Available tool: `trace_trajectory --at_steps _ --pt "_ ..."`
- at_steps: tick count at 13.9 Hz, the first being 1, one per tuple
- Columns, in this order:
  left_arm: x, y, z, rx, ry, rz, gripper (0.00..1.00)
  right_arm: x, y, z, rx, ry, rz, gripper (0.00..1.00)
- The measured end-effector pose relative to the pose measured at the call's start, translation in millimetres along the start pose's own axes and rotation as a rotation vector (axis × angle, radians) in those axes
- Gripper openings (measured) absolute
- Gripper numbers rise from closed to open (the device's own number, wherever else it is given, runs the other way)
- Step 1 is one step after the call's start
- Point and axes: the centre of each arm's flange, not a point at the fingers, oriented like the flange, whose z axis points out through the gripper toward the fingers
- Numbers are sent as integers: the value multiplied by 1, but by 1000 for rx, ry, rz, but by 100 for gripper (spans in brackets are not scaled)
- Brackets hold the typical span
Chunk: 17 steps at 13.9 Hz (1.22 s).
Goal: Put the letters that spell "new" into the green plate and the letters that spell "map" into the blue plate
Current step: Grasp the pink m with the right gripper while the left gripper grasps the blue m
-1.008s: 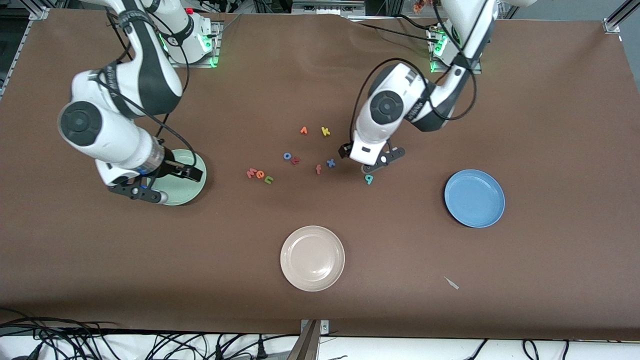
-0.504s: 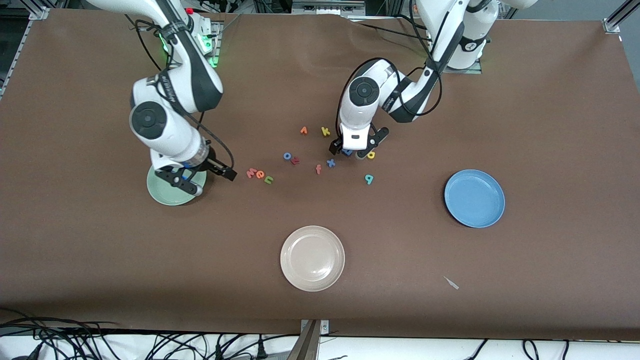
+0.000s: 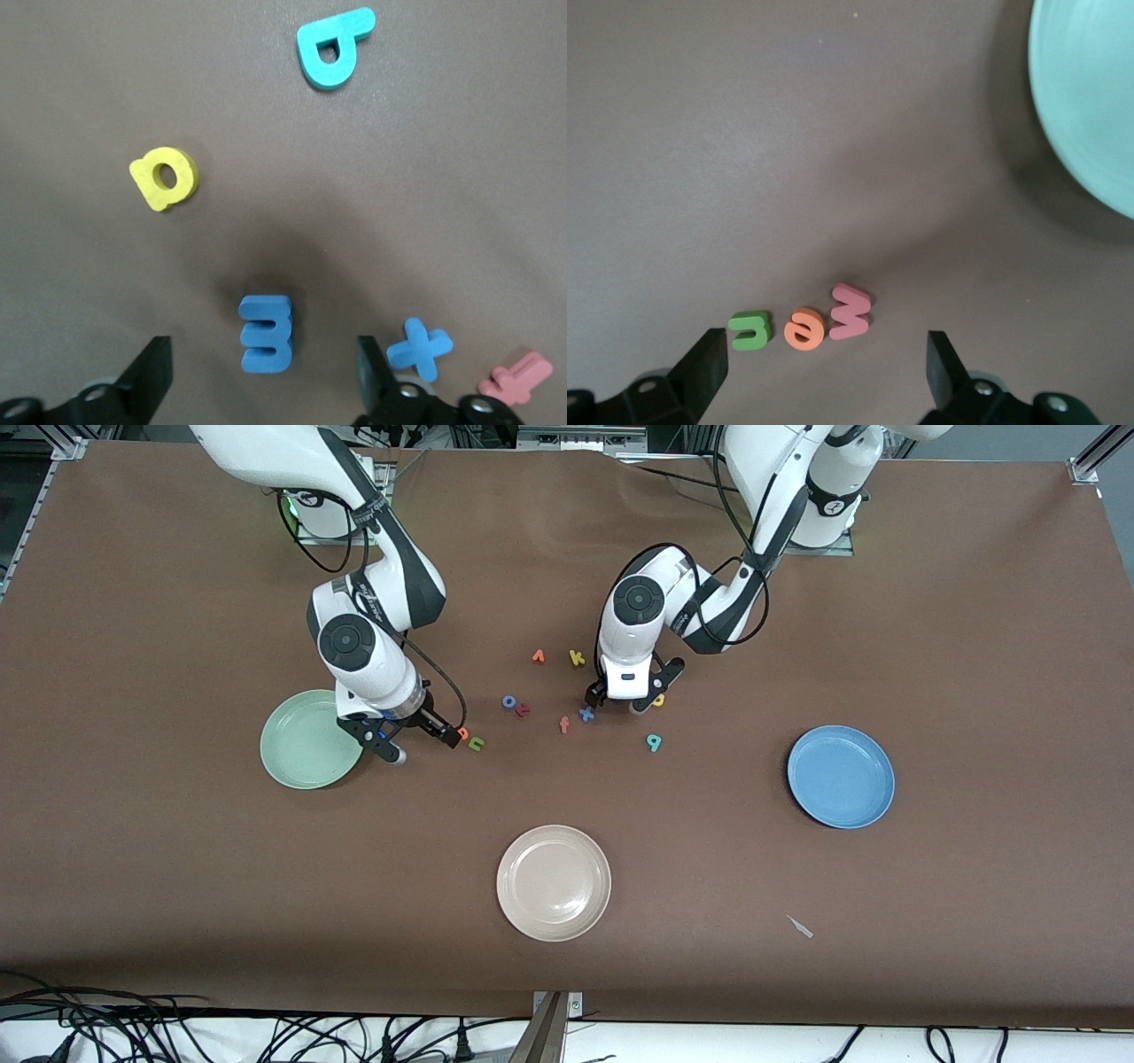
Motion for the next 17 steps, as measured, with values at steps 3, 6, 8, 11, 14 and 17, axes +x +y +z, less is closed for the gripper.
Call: trace_trajectory --at_steps 3,6,8,11,14,17 --pt "0 1 9 10 20 -15 70 -1 3 16 -2 1 12 100" --pt "0 3 7 2 20 -30 53 -5 10 44 11 12 24 100" --pt "0 4 7 -1 20 -42 44 -8 10 50 10 12 24 100" --pt "-1 5 6 -4 26 -38 27 -8 10 50 8 12 24 100" --pt "-3 5 6 -4 46 -22 27 -6 13 53 3 13 28 100" --pt "11 6 3 60 75 20 27 -6 18 58 11 21 31 98"
